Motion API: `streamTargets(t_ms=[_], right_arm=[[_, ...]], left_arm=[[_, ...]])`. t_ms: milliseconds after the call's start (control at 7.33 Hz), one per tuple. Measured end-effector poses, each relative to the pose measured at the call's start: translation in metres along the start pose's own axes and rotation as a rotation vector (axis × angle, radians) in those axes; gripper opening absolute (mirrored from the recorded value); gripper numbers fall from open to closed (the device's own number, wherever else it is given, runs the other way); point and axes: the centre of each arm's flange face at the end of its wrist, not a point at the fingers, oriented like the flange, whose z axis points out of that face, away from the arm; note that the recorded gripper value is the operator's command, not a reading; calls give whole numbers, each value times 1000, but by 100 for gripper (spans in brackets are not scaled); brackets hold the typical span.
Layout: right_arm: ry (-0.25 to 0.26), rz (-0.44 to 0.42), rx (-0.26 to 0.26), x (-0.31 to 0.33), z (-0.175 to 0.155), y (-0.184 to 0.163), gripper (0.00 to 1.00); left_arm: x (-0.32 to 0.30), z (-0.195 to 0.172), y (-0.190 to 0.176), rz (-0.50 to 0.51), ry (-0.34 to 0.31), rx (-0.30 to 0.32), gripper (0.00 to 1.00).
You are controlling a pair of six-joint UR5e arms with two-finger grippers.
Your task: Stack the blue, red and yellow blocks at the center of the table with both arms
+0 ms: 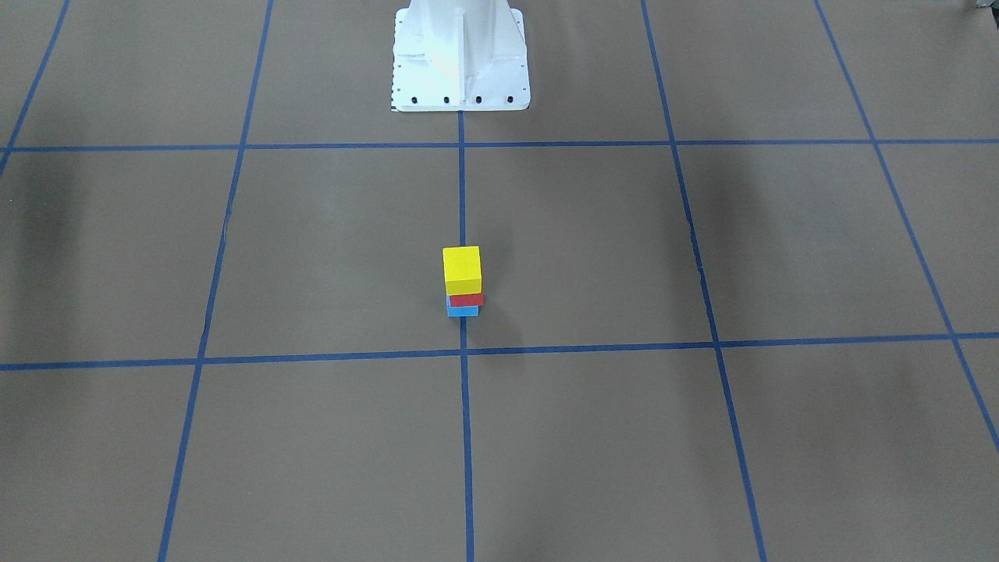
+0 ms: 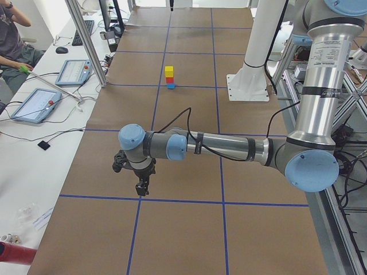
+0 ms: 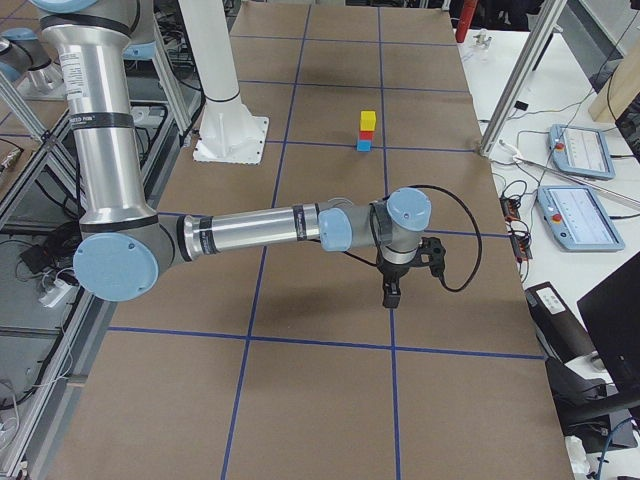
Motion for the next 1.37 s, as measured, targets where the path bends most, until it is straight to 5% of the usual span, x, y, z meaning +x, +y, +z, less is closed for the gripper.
streamTargets(t_ms=[1365], right_arm=[[8, 8, -37, -3, 11, 2, 100]], left_arm=[[5, 4, 56, 32, 73, 48, 100]])
